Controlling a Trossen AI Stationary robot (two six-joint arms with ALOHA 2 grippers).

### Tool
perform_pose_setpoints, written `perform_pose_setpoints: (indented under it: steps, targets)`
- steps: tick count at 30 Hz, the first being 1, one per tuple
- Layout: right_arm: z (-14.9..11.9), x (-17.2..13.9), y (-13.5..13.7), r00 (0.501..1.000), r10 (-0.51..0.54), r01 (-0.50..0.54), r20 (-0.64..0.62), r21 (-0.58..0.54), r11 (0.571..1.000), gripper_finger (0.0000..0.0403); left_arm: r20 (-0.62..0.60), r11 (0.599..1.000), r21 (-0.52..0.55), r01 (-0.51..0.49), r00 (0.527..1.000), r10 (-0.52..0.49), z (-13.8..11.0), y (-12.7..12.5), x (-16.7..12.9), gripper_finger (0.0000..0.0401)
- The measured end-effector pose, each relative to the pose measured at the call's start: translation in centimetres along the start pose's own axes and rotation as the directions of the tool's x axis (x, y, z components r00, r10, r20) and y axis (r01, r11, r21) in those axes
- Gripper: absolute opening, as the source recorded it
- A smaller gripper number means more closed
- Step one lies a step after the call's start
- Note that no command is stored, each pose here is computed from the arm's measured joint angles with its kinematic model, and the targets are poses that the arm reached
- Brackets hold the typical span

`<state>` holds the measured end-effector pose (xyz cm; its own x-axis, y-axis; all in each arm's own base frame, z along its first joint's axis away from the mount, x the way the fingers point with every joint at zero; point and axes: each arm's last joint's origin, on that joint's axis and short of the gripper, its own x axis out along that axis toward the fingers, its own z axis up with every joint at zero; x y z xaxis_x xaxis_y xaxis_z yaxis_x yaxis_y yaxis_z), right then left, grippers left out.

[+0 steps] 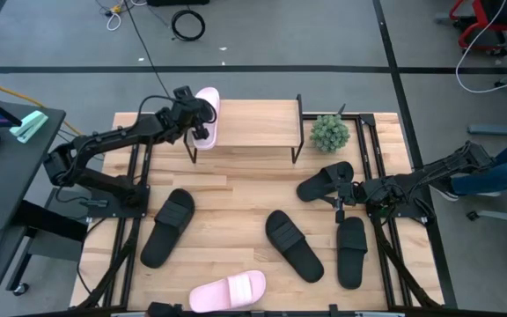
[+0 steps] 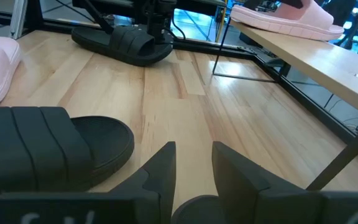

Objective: Pick and place slides into the shelf
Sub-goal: Put the top pink slipper on the shelf, then put the pink slipper on the shelf

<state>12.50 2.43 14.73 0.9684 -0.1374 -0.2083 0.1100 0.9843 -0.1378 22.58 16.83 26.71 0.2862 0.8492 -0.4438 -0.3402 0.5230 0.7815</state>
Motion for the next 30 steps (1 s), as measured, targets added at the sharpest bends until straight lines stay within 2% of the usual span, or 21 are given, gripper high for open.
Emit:
perform_pose_setpoints:
  steps: [8, 13, 15, 19, 23, 26, 28, 30]
  targets:
    - [0.0, 0.0, 0.0, 1.000, 0.000, 0.000, 0.000, 0.000, 1.000, 0.0110, 0.013, 0.999, 0.028, -0.025, 1.000, 0.024, 1.3, -0.8, -1.2, 0.0155]
    - [0.0, 0.0, 0.0, 1.000, 0.000, 0.000, 0.000, 0.000, 1.000, 0.0110, -0.035, 0.998, 0.056, -0.021, 0.999, 0.023, 2.0, -0.9, -2.4, 0.0176]
    - [0.0, 0.0, 0.0, 1.000, 0.000, 0.000, 0.000, 0.000, 1.000, 0.0110, -0.050, 0.999, 0.043, 0.006, 0.999, -0.004, 2.3, -1.0, -3.0, 0.0182]
    - [0.0, 0.0, 0.0, 1.000, 0.000, 0.000, 0.000, 0.000, 1.000, 0.0110, -0.041, 0.997, -0.052, 0.053, 0.998, -0.055, 3.5, -0.9, -4.9, 0.0188]
    - [0.0, 0.0, 0.0, 1.000, 0.000, 0.000, 0.000, 0.000, 1.000, 0.0110, -0.009, 0.990, -0.080, 0.118, 0.993, -0.119, 5.1, -1.0, -7.8, 0.0183]
    - [0.0, 0.0, 0.0, 1.000, 0.000, 0.000, 0.000, 0.000, 1.000, 0.0110, 0.062, 0.976, -0.063, 0.209, 0.977, -0.206, 6.4, -1.4, -10.5, 0.0176]
    - [0.0, 0.0, 0.0, 1.000, 0.000, 0.000, 0.000, 0.000, 1.000, 0.0110, 0.123, 0.951, -0.045, 0.304, 0.947, -0.297, 7.1, -2.0, -12.4, 0.0173]
    - [0.0, 0.0, 0.0, 1.000, 0.000, 0.000, 0.000, 0.000, 1.000, 0.0110, 0.198, 0.907, -0.028, 0.420, 0.892, -0.407, 7.9, -2.7, -14.4, 0.0173]
